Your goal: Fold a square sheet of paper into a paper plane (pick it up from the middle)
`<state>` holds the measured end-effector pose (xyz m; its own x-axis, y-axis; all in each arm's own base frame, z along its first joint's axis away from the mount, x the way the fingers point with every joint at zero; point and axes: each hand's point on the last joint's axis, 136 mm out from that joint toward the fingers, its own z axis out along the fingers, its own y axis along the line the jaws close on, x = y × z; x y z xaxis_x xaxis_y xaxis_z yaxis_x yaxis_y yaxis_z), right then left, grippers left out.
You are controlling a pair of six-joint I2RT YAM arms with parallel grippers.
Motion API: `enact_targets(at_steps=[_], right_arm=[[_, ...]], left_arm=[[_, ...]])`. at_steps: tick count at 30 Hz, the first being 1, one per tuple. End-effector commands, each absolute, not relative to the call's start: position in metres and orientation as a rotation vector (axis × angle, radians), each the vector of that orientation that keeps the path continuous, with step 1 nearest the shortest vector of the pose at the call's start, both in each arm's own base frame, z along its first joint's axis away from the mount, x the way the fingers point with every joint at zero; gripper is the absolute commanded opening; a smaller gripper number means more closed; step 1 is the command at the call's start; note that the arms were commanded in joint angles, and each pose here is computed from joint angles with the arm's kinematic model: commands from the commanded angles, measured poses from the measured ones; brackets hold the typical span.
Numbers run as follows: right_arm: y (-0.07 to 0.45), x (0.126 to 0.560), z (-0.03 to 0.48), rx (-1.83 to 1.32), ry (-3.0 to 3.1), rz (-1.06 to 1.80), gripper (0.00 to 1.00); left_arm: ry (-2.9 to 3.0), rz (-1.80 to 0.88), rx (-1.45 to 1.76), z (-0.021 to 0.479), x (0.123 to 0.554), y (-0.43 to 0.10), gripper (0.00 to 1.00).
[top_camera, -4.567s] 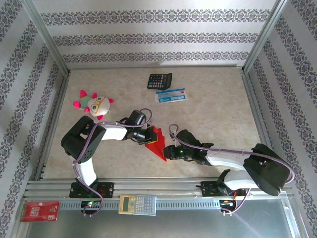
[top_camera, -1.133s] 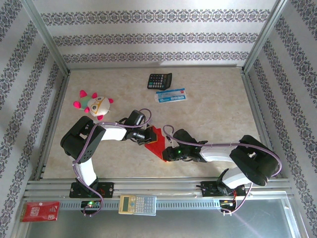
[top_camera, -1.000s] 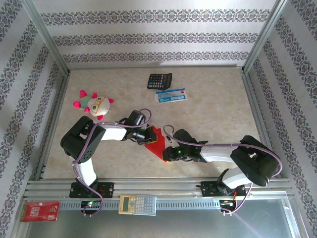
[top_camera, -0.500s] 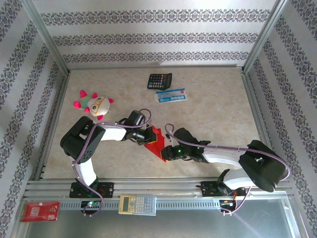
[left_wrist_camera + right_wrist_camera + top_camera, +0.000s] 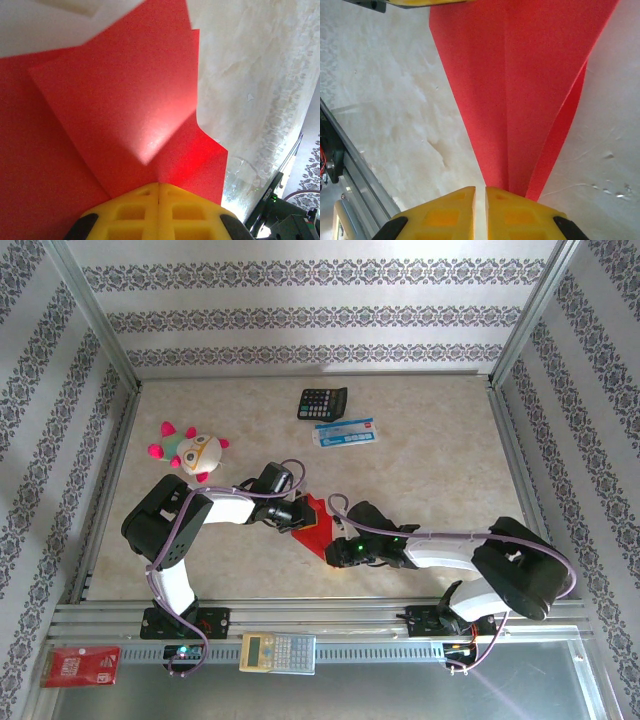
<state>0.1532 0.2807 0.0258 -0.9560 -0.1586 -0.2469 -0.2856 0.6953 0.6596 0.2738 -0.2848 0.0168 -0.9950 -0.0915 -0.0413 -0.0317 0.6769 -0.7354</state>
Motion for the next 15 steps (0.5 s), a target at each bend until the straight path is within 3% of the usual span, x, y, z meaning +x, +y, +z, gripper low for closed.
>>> enact_targets(at_steps=[1, 15], right_arm=[[0.275, 0.155, 0.017, -0.342, 2.752, 1.069, 0.14], [0.259, 0.141, -0.007, -0.316, 2.827, 1.017, 0.13]], left_arm=[[2.933, -1.064, -0.200, -0.015, 0.256, -0.256, 0.05], [2.938, -1.057, -0.207, -0.018, 0.256, -0.255, 0.05]])
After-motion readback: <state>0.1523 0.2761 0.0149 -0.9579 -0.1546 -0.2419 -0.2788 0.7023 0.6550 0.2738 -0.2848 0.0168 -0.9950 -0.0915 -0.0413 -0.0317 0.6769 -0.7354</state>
